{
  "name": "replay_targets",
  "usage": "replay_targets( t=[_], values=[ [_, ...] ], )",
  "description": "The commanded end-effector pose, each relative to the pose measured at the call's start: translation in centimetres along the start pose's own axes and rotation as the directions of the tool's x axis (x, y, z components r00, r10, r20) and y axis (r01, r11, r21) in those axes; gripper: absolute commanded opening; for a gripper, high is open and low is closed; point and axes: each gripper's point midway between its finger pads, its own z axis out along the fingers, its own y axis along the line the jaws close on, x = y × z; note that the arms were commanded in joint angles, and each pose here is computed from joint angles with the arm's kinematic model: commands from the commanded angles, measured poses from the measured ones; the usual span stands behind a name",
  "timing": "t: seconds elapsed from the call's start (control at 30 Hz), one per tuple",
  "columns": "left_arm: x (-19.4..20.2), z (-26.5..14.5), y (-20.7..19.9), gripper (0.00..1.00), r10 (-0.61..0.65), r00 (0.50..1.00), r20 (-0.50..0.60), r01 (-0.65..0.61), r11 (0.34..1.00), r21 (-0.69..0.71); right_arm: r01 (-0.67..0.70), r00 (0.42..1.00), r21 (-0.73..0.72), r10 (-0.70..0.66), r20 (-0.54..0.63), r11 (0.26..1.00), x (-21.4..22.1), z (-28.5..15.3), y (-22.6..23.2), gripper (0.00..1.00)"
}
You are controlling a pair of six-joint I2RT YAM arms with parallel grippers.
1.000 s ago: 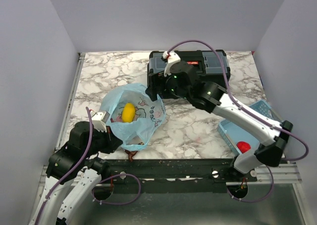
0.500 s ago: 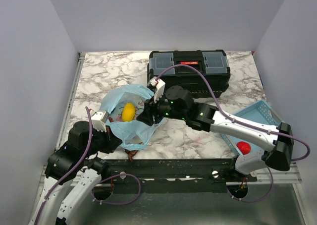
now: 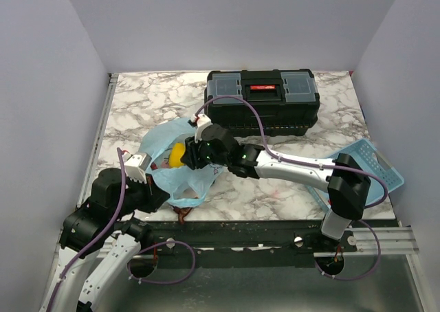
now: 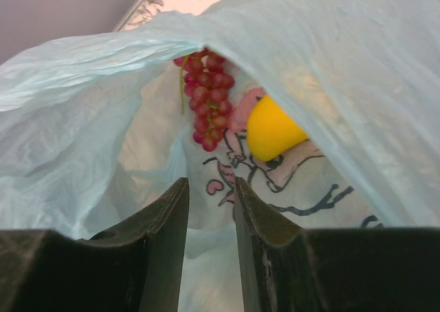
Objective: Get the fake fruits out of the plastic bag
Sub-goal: Adjust the plastic bag at the center of the board.
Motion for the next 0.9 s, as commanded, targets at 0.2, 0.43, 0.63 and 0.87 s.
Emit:
replay_targets(
  t=[0.2,0.43,0.63,0.87],
  values=[
    [-1.1,0.1,-0.7,0.10,0.008,1.000,0.005,-0.008,1.000,0.018,-0.056,0.997,-0.048,0.053,-0.059,0.997,7.9,2.3,3.2,0.35],
    [-5.5,-2.0,-0.8,0.54,0.046,0.983,0.177,-0.038,0.998,-0.050,-0.058,0.996,-0.060,0.053,-0.076,0.997,9.9,2.5,3.8,0.34],
    [-10.0,-1.7,0.2,0.78,0.045,0.948,0.316,0.001,0.990,-0.144,-0.078,0.996,-0.081,0.074,-0.053,0.994,9.2,1.7,4.2,0.34],
    [-9.7,2.7,6.8,0.88,0.043,0.960,0.278,0.080,0.906,-0.416,-0.124,0.992,-0.118,0.120,-0.041,0.985,9.2,1.3,4.7,0.35]
  ],
)
